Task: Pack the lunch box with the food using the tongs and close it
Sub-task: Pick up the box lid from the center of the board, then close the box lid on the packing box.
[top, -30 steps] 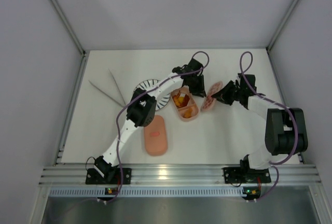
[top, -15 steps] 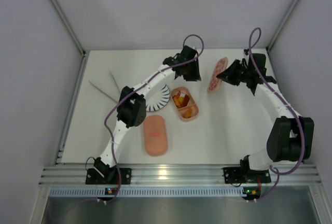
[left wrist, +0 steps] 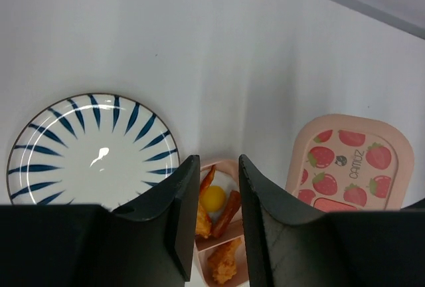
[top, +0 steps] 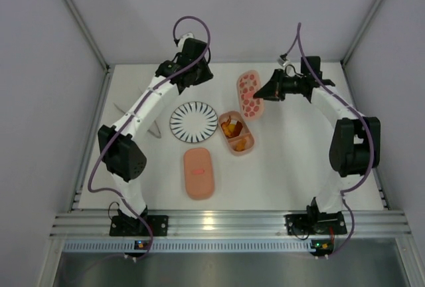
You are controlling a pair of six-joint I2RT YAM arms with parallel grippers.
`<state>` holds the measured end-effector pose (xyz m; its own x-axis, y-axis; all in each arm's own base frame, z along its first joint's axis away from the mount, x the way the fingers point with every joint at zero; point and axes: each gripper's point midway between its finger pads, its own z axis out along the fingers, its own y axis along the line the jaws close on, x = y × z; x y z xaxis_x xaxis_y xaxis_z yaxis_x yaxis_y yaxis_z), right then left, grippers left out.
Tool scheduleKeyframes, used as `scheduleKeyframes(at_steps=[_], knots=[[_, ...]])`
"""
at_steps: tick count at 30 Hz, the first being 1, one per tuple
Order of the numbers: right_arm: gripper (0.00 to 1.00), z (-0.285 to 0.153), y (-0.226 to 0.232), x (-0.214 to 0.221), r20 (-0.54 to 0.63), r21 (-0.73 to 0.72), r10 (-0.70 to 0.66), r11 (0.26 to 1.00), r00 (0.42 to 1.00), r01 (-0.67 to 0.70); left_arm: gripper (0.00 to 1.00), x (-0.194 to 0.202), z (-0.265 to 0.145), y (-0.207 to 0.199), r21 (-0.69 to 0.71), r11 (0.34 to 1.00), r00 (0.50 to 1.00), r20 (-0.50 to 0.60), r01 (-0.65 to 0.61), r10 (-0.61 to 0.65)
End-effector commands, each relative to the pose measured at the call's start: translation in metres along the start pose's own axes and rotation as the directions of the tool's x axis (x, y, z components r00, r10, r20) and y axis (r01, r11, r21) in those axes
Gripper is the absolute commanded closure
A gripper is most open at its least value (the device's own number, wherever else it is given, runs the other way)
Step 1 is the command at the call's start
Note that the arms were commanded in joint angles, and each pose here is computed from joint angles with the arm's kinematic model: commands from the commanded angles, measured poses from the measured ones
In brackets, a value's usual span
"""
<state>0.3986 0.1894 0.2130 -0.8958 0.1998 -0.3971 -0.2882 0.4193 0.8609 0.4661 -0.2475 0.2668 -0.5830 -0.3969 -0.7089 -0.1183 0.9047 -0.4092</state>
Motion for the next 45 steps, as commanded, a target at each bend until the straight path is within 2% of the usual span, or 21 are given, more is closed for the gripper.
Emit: scheduleKeyframes(at_steps=[1, 7, 23, 30, 45], knots=[[1.00, 0.025, 0.035, 0.026, -0.164, -0.173, -0.143, 0.978, 0.976, 0.114, 0.64, 0.011, -0.015, 0.010, -0.012, 1.000, 1.000, -0.023, -0.018, 0.017], [1.00, 0.053, 0.017, 0.052, -0.261, -0.180, -0.102, 0.982, 0.960, 0.055, 0.65, 0.038, -0.025, 0.018, 0.011, 0.999, 0.993, -0.111, -0.040, 0.041], [1.00, 0.070, -0.011, 0.126, -0.369, -0.139, -0.020, 0.990, 0.929, -0.034, 0.64, 0.064, -0.031, 0.035, 0.017, 0.999, 0.985, -0.165, -0.049, 0.051], [1.00, 0.073, -0.023, 0.120, -0.361, -0.087, -0.010, 0.996, 0.932, -0.023, 0.64, 0.068, -0.028, 0.034, 0.021, 0.999, 0.982, -0.179, -0.051, 0.053], [1.00, 0.071, -0.005, 0.081, -0.266, -0.094, -0.039, 0.996, 0.963, 0.015, 0.63, 0.072, -0.023, 0.035, 0.015, 0.998, 0.980, -0.190, -0.063, 0.065]])
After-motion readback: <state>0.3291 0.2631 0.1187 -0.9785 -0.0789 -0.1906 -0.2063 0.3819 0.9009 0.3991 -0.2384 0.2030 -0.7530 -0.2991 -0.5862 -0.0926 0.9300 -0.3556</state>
